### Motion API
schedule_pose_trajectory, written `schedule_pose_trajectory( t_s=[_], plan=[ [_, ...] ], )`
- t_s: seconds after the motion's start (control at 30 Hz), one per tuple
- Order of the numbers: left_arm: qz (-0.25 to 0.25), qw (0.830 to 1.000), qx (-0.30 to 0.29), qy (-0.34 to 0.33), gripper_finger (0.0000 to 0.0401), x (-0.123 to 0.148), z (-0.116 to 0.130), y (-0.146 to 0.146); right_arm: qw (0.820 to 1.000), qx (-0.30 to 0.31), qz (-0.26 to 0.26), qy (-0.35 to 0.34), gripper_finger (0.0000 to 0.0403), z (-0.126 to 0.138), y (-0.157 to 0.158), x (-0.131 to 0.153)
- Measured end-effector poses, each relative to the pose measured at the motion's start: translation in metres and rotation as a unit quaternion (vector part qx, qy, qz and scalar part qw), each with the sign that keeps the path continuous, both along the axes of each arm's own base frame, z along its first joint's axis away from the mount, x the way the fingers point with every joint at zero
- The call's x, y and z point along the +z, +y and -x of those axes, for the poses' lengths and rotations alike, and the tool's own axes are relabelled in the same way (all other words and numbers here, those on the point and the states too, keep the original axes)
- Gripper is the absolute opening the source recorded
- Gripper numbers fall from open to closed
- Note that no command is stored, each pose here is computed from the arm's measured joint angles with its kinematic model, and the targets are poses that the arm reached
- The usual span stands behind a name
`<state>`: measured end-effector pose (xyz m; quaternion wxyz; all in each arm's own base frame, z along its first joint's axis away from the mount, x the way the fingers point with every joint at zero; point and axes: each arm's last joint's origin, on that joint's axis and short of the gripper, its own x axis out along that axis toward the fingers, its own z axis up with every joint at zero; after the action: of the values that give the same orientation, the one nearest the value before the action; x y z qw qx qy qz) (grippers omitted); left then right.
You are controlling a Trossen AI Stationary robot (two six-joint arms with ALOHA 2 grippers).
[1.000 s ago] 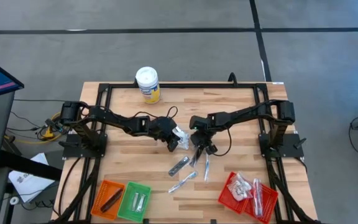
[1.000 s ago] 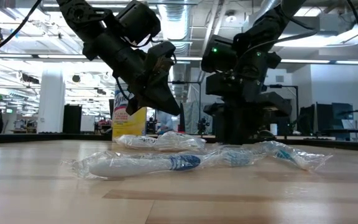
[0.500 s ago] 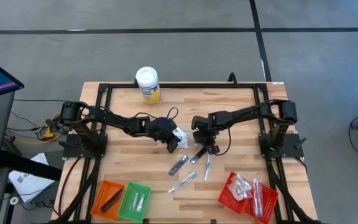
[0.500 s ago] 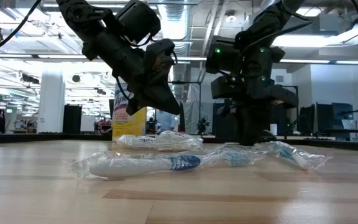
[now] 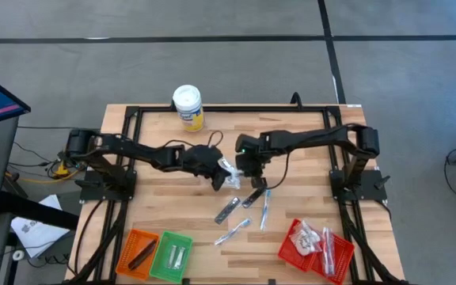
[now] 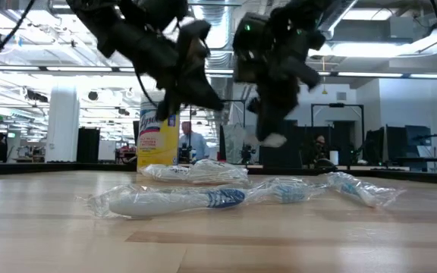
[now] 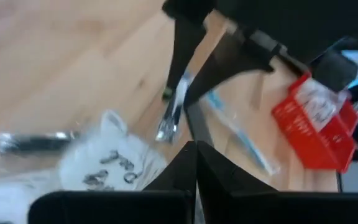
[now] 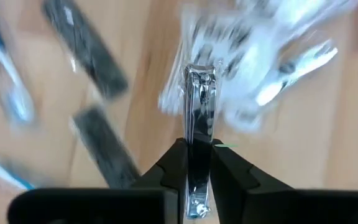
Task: Pick & Place Travel size toiletries
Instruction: Put the nail cutter into the green basket
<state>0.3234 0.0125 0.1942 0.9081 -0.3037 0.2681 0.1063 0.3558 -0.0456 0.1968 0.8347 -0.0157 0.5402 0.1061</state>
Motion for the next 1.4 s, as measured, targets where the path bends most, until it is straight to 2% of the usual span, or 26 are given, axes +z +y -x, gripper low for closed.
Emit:
schedule_pose_trajectory(
  t_s=[0.2, 0.33, 0.53, 0.7, 0.87, 1.0, 1.17, 1.3, 1.4],
  plan=[
    [-0.057, 0.995, 0.041, -0.073, 0.0001, 0.049, 0.021, 0.009, 0.998, -0.034, -0.019, -0.050, 0.0040, -0.006, -0.019, 0.033],
    [-0.093, 0.986, 0.070, -0.122, 0.0001, 0.081, 0.041, 0.016, 0.994, -0.053, -0.035, -0.083, 0.0033, 0.001, -0.032, 0.053],
    [-0.133, 0.974, 0.109, -0.151, 0.0001, 0.108, 0.066, 0.022, 0.988, -0.076, -0.026, -0.135, 0.0043, 0.016, -0.049, 0.081],
    [-0.138, 0.970, 0.132, -0.151, 0.0001, 0.111, 0.071, 0.028, 0.986, -0.075, 0.009, -0.148, 0.0038, 0.022, -0.059, 0.088],
    [-0.127, 0.974, 0.135, -0.134, 0.0001, 0.103, 0.066, 0.028, 0.986, -0.071, 0.040, -0.143, 0.0039, 0.022, -0.062, 0.087],
    [-0.122, 0.975, 0.132, -0.129, 0.0001, 0.099, 0.061, 0.028, 0.984, -0.064, 0.085, -0.141, 0.0039, 0.022, -0.064, 0.087],
    [-0.111, 0.977, 0.135, -0.121, 0.0001, 0.093, 0.057, 0.028, 0.974, -0.110, 0.129, -0.150, 0.0038, 0.025, -0.083, 0.090],
    [-0.110, 0.978, 0.131, -0.118, 0.0001, 0.092, 0.056, 0.026, 0.960, -0.187, 0.115, -0.172, 0.0039, 0.031, -0.107, 0.093],
    [-0.110, 0.978, 0.131, -0.118, 0.0001, 0.092, 0.056, 0.026, 0.952, -0.229, 0.068, -0.193, 0.0039, 0.034, -0.119, 0.095]
  ],
)
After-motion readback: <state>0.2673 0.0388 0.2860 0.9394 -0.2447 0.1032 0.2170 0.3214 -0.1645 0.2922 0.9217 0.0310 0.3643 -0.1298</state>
